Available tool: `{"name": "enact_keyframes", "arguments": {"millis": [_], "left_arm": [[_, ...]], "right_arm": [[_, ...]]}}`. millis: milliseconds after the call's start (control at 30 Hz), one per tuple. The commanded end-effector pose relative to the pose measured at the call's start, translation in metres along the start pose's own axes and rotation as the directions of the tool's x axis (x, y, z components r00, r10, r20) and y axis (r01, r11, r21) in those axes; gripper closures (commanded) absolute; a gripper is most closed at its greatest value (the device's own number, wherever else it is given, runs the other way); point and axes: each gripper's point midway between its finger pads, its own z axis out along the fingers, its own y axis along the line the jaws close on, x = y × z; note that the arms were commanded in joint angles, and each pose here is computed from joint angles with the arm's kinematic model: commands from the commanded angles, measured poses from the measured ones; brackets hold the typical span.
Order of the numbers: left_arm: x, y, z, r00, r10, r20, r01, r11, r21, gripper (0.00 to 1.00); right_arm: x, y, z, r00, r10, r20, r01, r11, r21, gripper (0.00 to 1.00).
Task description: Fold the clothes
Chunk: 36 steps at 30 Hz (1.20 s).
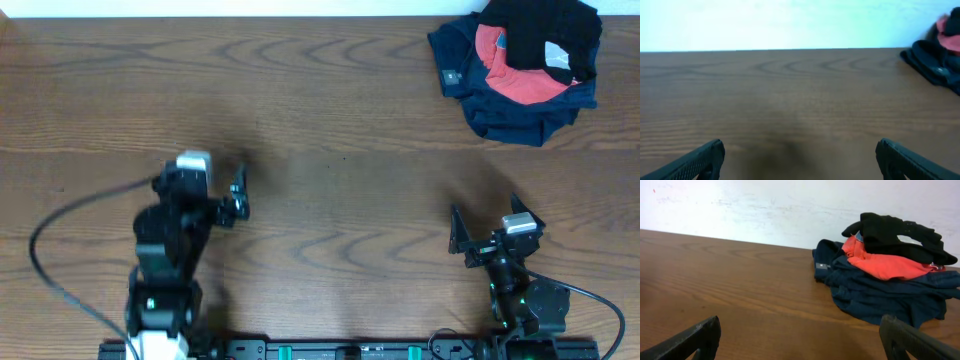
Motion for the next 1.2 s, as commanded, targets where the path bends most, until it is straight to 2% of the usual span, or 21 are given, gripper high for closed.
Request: {"name": "enact_keyframes", "arguments": {"millis": [0, 433, 900, 1033, 1167], "left_arm": [[0.003, 0.005, -0.014, 0.997, 0.045, 0.068, -0.043, 0.999, -0.028, 0.02], [0.030, 0.006, -0.038, 0.978, 0.064, 0.199, -0.055, 0.997, -0.047, 0.02], [0.033, 0.002, -0.046, 0.958, 0.069, 0.278, -0.062, 0.997, -0.036, 0.02], [0.044, 0.004, -0.044, 0.970, 0.061, 0.235, -0.054, 0.998, -0.037, 0.02], [0.068, 0.004, -0.039, 0.990, 0.037, 0.139, -0.032, 0.999, -0.033, 0.02]], "right_arm": [[0.001, 0.002, 0.000, 1.000, -0.008, 0.003, 0.008, 1.000, -0.006, 0.01], [0.001, 0.002, 0.000, 1.000, -0.008, 0.003, 0.008, 1.000, -0.006, 0.01], [0.001, 0.002, 0.000, 1.000, -0.008, 0.003, 0.008, 1.000, -0.006, 0.01], [0.001, 0.002, 0.000, 1.000, -0.008, 0.003, 0.008, 1.000, -0.006, 0.01], [0.001, 0.002, 0.000, 1.000, -0.008, 0.003, 0.008, 1.000, -0.006, 0.01]]}}
